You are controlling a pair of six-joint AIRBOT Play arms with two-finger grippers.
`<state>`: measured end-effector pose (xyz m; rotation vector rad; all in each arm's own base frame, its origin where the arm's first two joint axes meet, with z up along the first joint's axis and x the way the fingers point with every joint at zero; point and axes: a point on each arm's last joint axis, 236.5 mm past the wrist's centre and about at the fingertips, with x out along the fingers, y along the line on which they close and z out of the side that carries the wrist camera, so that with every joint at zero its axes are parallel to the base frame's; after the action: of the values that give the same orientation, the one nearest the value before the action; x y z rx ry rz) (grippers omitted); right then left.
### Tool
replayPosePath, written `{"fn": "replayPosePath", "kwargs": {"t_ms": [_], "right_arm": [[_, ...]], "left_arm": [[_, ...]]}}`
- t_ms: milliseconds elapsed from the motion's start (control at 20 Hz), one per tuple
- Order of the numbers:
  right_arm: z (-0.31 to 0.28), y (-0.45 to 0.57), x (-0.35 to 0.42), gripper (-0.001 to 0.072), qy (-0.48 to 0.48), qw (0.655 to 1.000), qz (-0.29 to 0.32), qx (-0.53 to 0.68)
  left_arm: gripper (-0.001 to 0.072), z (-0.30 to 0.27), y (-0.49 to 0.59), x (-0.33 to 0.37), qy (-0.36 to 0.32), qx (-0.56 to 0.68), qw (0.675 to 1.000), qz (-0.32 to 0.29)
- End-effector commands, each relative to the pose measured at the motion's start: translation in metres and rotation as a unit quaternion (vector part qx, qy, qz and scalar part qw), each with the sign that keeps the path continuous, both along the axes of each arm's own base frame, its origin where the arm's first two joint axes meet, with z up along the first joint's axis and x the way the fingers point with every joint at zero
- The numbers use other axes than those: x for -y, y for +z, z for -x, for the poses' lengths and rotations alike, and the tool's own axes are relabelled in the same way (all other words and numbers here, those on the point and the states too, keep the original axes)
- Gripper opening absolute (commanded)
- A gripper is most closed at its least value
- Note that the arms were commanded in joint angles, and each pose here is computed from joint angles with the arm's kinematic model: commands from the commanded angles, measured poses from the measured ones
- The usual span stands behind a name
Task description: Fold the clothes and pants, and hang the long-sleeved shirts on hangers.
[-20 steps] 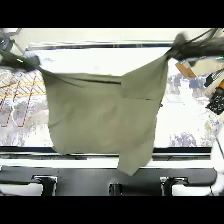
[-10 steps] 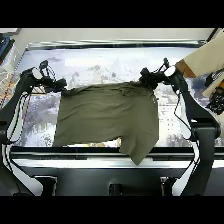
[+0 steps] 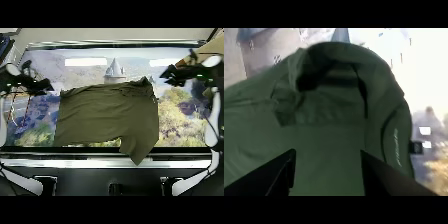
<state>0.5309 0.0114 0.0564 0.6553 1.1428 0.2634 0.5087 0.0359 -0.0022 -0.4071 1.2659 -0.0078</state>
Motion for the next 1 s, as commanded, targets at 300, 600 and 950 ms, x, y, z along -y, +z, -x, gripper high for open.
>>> {"fn": "replayPosePath", "kwargs": {"t_ms": [300,600,950], "right_arm": [[0.203,-0.101,-0.016,0.0479,0.037,0.982,-0.087,-0.165],[0.247,-0.142,-0.016,0.0478,0.025,0.978,-0.053,-0.201],[0.240,-0.147,-0.014,0.0477,0.001,0.980,-0.053,-0.192]], "left_arm": [[0.0528,0.157,-0.002,0.005,0.032,-0.061,0.992,0.106],[0.0528,0.202,-0.028,0.025,0.034,-0.111,0.985,0.126],[0.0528,0.203,-0.029,0.025,0.034,-0.112,0.985,0.126]]}}
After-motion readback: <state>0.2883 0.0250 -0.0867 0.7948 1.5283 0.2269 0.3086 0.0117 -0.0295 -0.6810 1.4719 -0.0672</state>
